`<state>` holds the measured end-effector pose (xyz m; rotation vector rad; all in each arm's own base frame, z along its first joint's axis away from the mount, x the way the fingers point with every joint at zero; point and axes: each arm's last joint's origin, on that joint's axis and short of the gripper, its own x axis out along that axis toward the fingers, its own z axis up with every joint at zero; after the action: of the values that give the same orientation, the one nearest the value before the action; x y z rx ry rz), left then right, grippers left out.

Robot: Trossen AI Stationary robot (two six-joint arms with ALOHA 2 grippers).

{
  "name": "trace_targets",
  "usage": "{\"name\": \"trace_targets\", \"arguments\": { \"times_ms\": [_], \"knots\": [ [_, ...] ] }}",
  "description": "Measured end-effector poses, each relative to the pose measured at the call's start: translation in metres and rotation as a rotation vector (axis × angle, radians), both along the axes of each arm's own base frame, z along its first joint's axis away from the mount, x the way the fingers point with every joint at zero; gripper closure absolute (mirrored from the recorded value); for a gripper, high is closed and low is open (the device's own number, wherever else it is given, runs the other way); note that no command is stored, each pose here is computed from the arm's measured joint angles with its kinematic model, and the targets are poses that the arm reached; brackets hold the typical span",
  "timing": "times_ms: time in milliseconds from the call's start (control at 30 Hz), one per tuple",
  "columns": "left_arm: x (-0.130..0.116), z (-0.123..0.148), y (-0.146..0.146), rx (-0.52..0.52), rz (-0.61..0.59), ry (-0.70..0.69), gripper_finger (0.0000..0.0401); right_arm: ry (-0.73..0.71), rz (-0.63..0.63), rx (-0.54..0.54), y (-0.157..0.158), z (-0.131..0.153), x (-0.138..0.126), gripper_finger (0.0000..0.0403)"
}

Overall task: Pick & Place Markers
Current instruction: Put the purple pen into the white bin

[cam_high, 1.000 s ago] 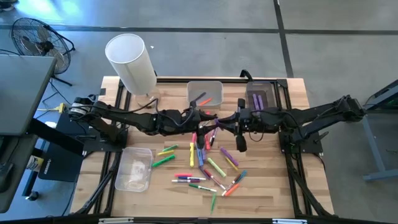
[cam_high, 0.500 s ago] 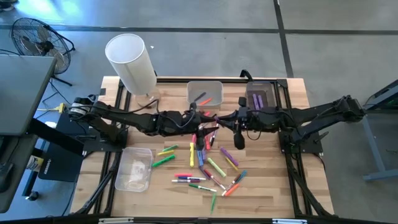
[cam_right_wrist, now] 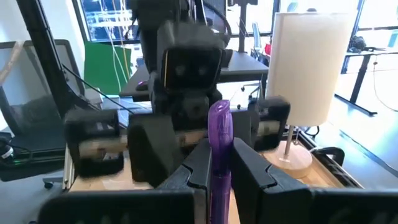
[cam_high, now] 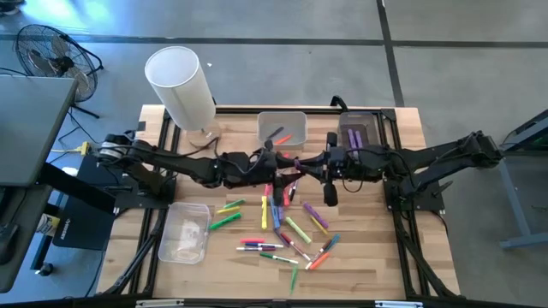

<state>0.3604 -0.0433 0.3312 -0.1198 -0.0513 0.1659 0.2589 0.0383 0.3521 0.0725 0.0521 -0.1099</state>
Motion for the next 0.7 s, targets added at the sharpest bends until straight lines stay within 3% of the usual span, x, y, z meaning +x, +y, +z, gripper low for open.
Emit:
{"name": "trace_targets", "arguments": {
  "times_ms": [133, 467, 567, 700],
  "knots": [
    [0.0051, 0.0044, -0.0016, -0.007, -0.043, -0.068, 0.0249, -0.019, -0.003, 0.006, -0.0018, 0.0018, 0.0004, 0.0375],
    [0.0075, 0.0018, -0.0012, -0.001, -0.015, -0.016, 0.0253, -0.016, -0.004, 0.012, -0.002, 0.0014, 0.0003, 0.0375],
    [0.0074, 0.0023, -0.0011, -0.005, -0.011, -0.021, 0.0274, -0.015, -0.004, 0.013, -0.002, 0.0013, 0.0003, 0.0374],
    [0.0074, 0.002, -0.001, -0.028, -0.007, -0.021, 0.0331, -0.016, -0.004, 0.021, -0.002, 0.0013, 0.0003, 0.0373]
  ]
}}
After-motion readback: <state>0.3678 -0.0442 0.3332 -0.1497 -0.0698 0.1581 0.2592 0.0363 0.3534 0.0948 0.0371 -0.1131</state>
